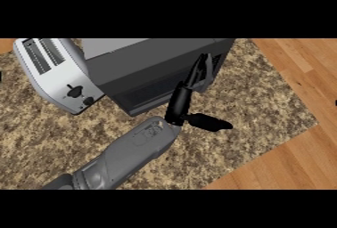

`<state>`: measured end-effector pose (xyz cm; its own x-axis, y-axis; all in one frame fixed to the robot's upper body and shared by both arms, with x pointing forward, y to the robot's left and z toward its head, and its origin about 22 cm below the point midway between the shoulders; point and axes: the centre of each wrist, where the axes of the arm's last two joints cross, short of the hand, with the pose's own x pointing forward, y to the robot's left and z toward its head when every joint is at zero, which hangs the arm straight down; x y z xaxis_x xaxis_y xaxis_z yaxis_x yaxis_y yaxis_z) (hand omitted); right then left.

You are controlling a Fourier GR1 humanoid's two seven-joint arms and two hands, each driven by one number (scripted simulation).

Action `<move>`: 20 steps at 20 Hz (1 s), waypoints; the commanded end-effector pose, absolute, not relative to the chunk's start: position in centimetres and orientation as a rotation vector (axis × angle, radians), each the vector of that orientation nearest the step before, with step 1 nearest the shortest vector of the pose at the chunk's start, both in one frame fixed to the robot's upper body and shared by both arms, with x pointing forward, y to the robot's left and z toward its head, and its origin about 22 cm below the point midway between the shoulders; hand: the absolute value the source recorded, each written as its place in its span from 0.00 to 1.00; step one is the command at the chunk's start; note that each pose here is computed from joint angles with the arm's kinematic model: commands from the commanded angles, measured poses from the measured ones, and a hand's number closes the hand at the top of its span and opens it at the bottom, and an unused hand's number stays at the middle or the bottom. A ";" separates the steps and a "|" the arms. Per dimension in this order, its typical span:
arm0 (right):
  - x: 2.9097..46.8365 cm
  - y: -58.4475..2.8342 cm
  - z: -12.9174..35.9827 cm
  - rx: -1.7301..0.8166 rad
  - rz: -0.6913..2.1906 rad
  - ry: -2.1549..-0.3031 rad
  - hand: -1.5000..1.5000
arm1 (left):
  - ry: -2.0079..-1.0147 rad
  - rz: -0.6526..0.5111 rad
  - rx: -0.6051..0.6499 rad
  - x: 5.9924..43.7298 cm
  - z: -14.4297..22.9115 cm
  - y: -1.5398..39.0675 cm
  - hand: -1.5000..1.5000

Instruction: Pick up the milk, place it into the microwave and close the microwave

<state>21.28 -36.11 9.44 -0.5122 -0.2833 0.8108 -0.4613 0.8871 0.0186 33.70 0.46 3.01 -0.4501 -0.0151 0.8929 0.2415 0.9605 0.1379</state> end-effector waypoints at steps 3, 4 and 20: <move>21.6 -36.6 10.1 0.537 0.253 -2.138 0.00 | -2.013 -0.270 -0.146 34.9 4.2 0.1 0.00; 21.6 -36.8 10.1 0.538 0.254 -2.136 0.00 | -2.018 -0.269 -0.142 34.9 3.9 0.2 0.00; 22.3 -36.6 11.0 0.609 0.268 -2.119 0.00 | -2.020 -0.249 -0.150 34.9 3.8 0.0 0.00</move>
<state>22.15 -36.59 10.88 -0.4870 -0.3132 0.8153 -0.5101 0.8597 0.0255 33.65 0.26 2.48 -0.4588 0.0045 0.8885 0.2404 0.9633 0.1193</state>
